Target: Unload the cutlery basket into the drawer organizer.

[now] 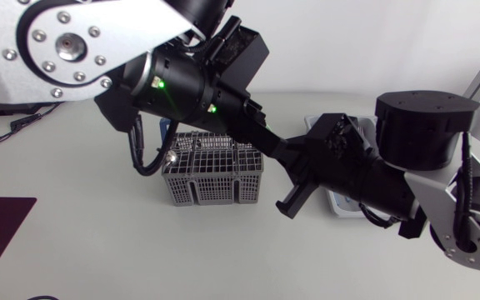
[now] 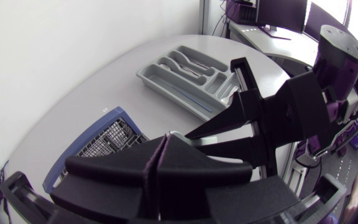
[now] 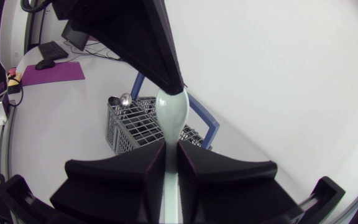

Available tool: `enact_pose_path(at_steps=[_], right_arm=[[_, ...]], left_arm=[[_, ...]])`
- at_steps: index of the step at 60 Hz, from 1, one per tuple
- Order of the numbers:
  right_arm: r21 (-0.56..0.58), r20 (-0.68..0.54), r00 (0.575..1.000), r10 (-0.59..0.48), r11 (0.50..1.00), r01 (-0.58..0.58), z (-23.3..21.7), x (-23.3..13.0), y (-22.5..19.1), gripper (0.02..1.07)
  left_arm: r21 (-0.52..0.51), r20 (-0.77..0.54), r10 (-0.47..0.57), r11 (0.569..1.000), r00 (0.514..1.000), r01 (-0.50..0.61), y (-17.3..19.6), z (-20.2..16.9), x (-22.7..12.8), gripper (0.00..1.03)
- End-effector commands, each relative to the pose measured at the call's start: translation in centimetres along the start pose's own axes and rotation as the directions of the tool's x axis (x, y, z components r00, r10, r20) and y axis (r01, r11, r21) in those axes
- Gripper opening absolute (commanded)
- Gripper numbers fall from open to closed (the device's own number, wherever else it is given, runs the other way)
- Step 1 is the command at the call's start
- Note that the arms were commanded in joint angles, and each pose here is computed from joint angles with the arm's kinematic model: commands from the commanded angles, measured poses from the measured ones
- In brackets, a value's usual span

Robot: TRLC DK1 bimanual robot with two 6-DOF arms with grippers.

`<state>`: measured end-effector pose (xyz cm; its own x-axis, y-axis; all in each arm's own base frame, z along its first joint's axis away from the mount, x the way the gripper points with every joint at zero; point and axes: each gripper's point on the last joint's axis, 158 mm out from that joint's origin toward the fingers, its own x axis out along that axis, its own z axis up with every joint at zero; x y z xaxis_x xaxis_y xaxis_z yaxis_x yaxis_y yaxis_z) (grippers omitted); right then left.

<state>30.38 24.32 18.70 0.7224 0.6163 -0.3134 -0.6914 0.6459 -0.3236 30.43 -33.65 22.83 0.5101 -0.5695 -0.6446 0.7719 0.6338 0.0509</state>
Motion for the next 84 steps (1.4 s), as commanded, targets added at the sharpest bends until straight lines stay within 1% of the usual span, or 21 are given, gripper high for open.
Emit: enact_pose_path(at_steps=[1, 13, 15, 18, 19, 21, 23, 25, 28, 30, 33, 35, 40, 49, 56, 59, 64, 67, 76, 84], right_arm=[[0.013, 0.005, 1.0, -0.008, 1.0, 0.008, 0.7, 0.2, -0.5, 0.1], [0.005, -0.009, 1.0, 0.007, 1.0, -0.007, 0.3, 0.2, 0.0, 0.08], [0.005, -0.009, 1.0, 0.011, 1.0, -0.011, 0.3, 0.2, 0.1, 0.08], [0.004, -0.012, 1.0, 0.019, 1.0, -0.019, 0.2, 0.2, 0.3, 0.08], [0.004, -0.011, 1.0, 0.022, 1.0, -0.022, 0.2, 0.2, 0.3, 0.08], [0.004, -0.013, 0.999, 0.031, 1.0, -0.031, 0.1, 0.1, 0.5, 0.08], [0.004, -0.018, 0.999, 0.043, 0.999, -0.043, 0.0, 0.1, 0.8, 0.08], [0.003, -0.021, 0.999, 0.049, 0.999, -0.049, -0.1, 0.0, 0.9, 0.08], [0.001, -0.026, 0.998, 0.064, 0.998, -0.064, -0.3, -0.2, 1.2, 0.08], [-0.003, -0.029, 0.997, 0.074, 0.997, -0.074, -0.4, -0.3, 1.3, 0.08], [-0.002, -0.04, 0.996, 0.082, 0.997, -0.082, -0.8, -0.5, 1.3, 0.08], [0.001, -0.044, 0.994, 0.097, 0.995, -0.097, -1.1, -0.8, 1.2, 0.08], [0.013, -0.056, 0.991, 0.123, 0.992, -0.122, -2.0, -1.6, 0.7, 0.08], [0.024, -0.081, 0.983, 0.166, 0.986, -0.165, -3.8, -3.1, -0.9, 0.08], [0.018, -0.118, 0.971, 0.206, 0.979, -0.205, -6.1, -4.4, -2.4, 0.08], [0.006, -0.155, 0.959, 0.238, 0.971, -0.239, -8.0, -4.9, -2.8, 0.08], [-0.004, -0.197, 0.946, 0.258, 0.965, -0.264, -10.5, -5.6, -3.9, 0.08], [-0.013, -0.234, 0.93, 0.285, 0.955, -0.296, -12.4, -6.3, -4.4, 0.08], [-0.024, -0.297, 0.906, 0.301, 0.946, -0.323, -16.6, -7.9, -7.6, 0.08], [-0.044, -0.351, 0.882, 0.316, 0.935, -0.352, -20.5, -9.0, -10.3, 0.08]], left_arm=[[-0.014, 0.0, -0.001, 1.0, 1.0, 0.001, 0.0, -0.5, -0.1, 0.13], [-0.012, 0.009, -0.002, 1.0, 1.0, 0.002, 0.0, -0.2, -0.2, 0.14], [-0.015, 0.015, 0.0, 1.0, 1.0, 0.0, 0.1, 0.0, -0.3, 0.17], [-0.016, 0.024, 0.0, 1.0, 1.0, 0.0, 0.1, 0.2, -0.4, 0.38], [-0.019, 0.027, 0.002, 1.0, 1.0, -0.001, 0.2, 0.3, -0.4, 0.47], [-0.02, 0.032, 0.003, 1.0, 0.999, -0.003, 0.3, 0.5, -0.5, 0.56], [-0.024, 0.038, 0.008, 1.0, 0.999, -0.007, 0.5, 0.7, -0.6, 0.7], [-0.029, 0.045, 0.014, 0.999, 0.999, -0.013, 0.8, 1.0, -0.8, 0.79], [-0.038, 0.065, 0.027, 0.999, 0.997, -0.025, 1.5, 1.5, -1.1, 0.9], [-0.045, 0.081, 0.04, 0.998, 0.996, -0.037, 2.1, 1.9, -1.5, 0.92], [-0.055, 0.095, 0.054, 0.997, 0.994, -0.049, 2.8, 2.2, -1.9, 0.93], [-0.063, 0.115, 0.07, 0.996, 0.991, -0.063, 3.5, 2.7, -2.5, 0.96], [-0.082, 0.158, 0.122, 0.991, 0.98, -0.111, 5.6, 3.5, -3.9, 0.97], [-0.076, 0.152, 0.179, 0.983, 0.972, -0.169, 7.9, 2.5, -4.8, 0.97], [-0.058, 0.109, 0.208, 0.977, 0.972, -0.203, 9.2, 0.3, -4.9, 0.97], [-0.047, 0.087, 0.219, 0.975, 0.972, -0.216, 9.6, -0.7, -4.9, 0.97], [-0.027, 0.042, 0.226, 0.974, 0.973, -0.226, 10.1, -2.8, -4.7, 0.97], [-0.024, 0.015, 0.239, 0.971, 0.971, -0.239, 10.8, -4.1, -4.7, 0.97], [-0.021, -0.039, 0.269, 0.963, 0.962, -0.27, 12.2, -7.3, -4.9, 0.97], [-0.017, -0.099, 0.277, 0.96, 0.956, -0.28, 12.8, -10.6, -4.4, 0.97]])
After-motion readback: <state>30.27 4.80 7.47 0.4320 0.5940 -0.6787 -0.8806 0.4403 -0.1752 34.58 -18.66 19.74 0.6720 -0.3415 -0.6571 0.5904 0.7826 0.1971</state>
